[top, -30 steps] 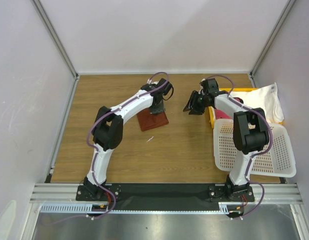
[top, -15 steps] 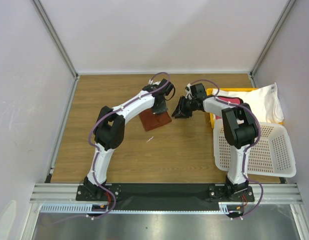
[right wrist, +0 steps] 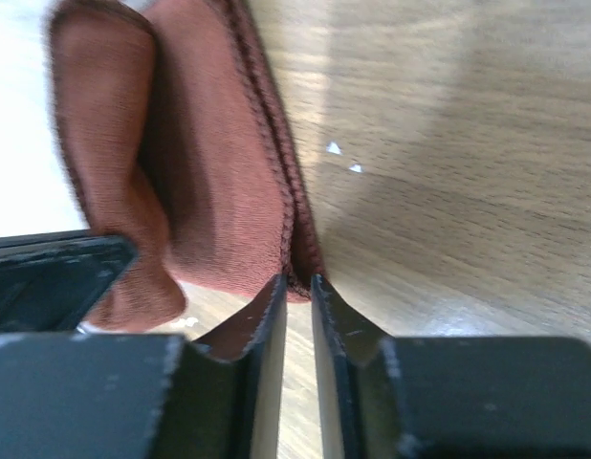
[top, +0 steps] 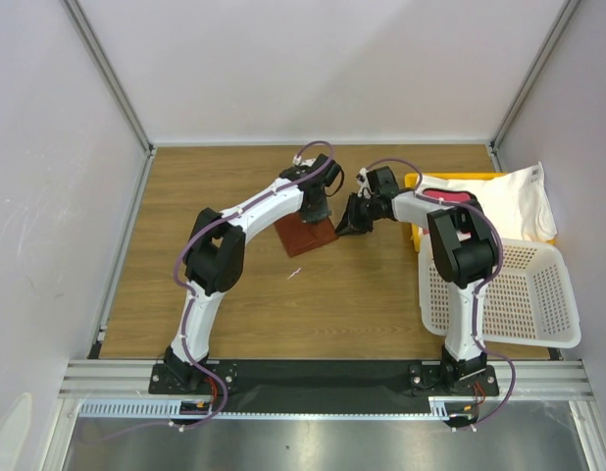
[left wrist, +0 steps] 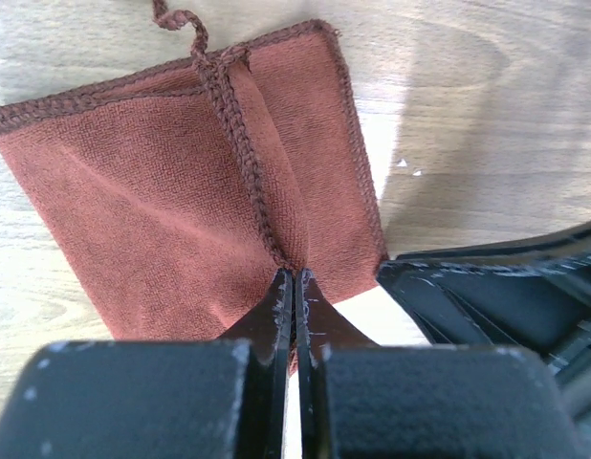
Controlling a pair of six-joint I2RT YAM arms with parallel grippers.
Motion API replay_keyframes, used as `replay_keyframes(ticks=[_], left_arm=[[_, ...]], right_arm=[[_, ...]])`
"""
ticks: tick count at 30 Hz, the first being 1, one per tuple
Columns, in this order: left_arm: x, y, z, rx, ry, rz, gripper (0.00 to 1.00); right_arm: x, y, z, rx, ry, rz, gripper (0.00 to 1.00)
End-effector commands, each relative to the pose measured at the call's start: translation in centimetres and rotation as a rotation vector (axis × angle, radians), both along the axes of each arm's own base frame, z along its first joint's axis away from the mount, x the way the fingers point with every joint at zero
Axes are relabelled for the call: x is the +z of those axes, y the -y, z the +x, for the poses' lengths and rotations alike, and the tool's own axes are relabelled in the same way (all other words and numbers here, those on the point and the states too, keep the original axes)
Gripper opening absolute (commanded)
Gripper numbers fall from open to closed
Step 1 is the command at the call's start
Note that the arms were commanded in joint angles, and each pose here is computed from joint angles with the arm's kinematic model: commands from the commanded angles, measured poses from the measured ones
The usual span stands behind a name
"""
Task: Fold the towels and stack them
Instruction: Fold the towel
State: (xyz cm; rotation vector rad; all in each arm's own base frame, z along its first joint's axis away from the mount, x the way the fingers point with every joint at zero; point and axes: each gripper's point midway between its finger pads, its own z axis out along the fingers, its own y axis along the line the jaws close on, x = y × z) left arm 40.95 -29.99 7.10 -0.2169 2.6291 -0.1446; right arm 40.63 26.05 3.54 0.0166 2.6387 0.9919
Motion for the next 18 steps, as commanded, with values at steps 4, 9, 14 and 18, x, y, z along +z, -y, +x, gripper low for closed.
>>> replay_keyframes(ticks=[4,9,14,18], left_arm=[[0.8,1.6,0.5,-0.011,0.032,-0.062,0.0],[0.7,2.3,0.9,-0.013,0.036,-0.087,0.0],[-0.4,2.4,0.8,-0.016,0.014,-0.083,0.01],[-1.1,3.3,0.5,-0.037,-0.012,-0.115,0.07]], right_arm=[[-0.5,-0.6,0.5,0.03,0.041,-0.046,0.17],[-0.8,-0.6,0.2,0.032,0.035,-0.052,0.16],[-0.8,-0.6,0.1,0.034,0.032,-0.055,0.15],[-0.5,-0.4,0.1,0.033,0.033,-0.062,0.15]])
